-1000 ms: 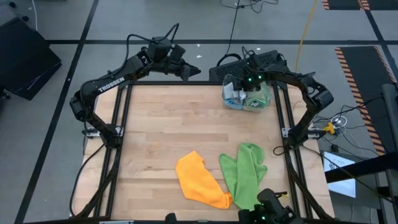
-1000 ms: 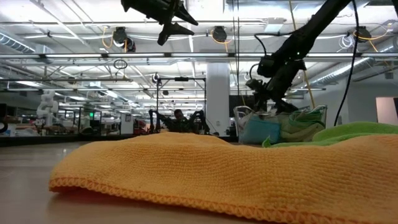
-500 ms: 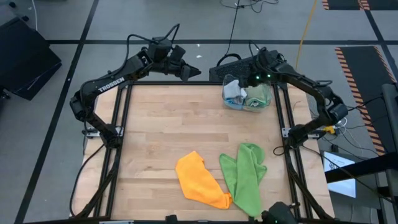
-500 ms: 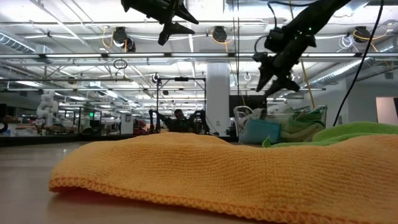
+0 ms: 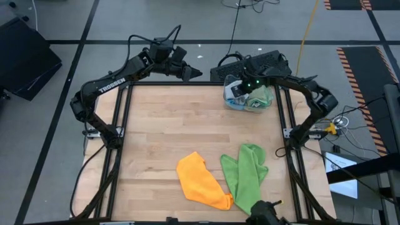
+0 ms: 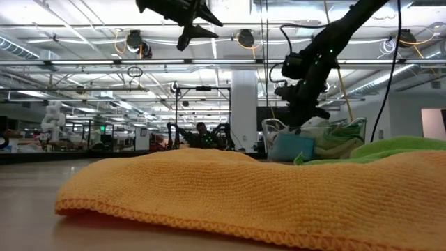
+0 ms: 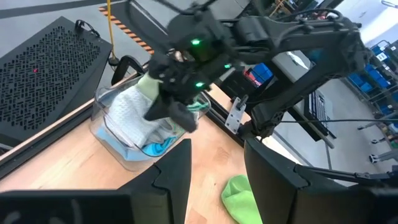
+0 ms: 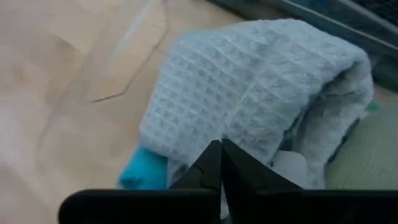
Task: Fold microfiber towels
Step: Put the grey microfiber towel into the transparent bin, then fold the yellow microfiber towel
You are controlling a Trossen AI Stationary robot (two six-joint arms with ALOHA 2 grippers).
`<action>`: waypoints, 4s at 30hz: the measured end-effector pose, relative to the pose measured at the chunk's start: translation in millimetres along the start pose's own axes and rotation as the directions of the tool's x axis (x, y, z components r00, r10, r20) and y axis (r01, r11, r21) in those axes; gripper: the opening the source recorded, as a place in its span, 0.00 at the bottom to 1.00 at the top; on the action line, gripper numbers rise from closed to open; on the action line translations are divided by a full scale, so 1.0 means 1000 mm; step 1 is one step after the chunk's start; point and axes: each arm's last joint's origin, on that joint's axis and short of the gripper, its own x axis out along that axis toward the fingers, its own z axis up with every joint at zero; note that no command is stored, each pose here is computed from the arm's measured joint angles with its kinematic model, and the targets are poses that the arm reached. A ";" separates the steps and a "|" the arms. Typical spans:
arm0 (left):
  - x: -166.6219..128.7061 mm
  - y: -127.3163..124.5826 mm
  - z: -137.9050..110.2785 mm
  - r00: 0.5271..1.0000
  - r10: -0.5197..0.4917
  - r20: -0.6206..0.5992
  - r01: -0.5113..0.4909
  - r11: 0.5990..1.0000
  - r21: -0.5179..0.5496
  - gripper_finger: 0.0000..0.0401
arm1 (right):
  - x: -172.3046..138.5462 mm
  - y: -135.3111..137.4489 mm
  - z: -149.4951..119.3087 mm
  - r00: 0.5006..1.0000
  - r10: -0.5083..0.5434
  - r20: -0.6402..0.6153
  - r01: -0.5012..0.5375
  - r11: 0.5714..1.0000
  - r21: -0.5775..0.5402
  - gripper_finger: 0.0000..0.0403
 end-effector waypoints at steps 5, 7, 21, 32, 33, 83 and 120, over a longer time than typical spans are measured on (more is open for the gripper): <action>0.002 -0.004 -0.003 1.000 -0.009 -0.011 0.009 1.000 0.016 0.37 | 0.018 -0.006 0.000 0.998 -0.055 -0.033 0.054 0.998 -0.009 0.00; 0.003 -0.005 -0.003 1.000 -0.011 -0.013 0.011 1.000 0.018 0.37 | 0.024 -0.008 -0.003 0.995 -0.074 -0.073 0.074 0.997 -0.010 0.00; 0.003 -0.005 -0.003 1.000 0.015 -0.003 -0.015 0.999 0.031 0.37 | 0.010 -0.005 0.000 0.996 -0.087 -0.014 0.086 0.995 -0.047 0.00; 0.010 -0.020 -0.037 0.968 0.035 -0.248 -0.010 0.995 0.102 0.39 | -0.076 0.024 -0.027 0.998 0.041 0.047 -0.035 0.992 -0.125 0.00; 0.012 -0.025 -0.043 0.957 0.032 -0.288 0.001 0.993 0.116 0.41 | -0.083 0.029 -0.031 0.996 0.066 0.058 -0.057 0.988 -0.141 0.00; 0.075 -0.039 -0.365 0.721 0.052 -0.692 0.260 0.904 0.339 0.03 | -0.156 0.157 -0.168 0.965 0.247 0.093 -0.219 0.945 -0.242 0.00; 0.070 -0.061 -0.366 0.790 0.352 -0.502 -0.110 0.887 0.449 0.45 | -0.155 0.153 -0.172 0.975 0.219 0.039 -0.200 0.939 -0.279 0.00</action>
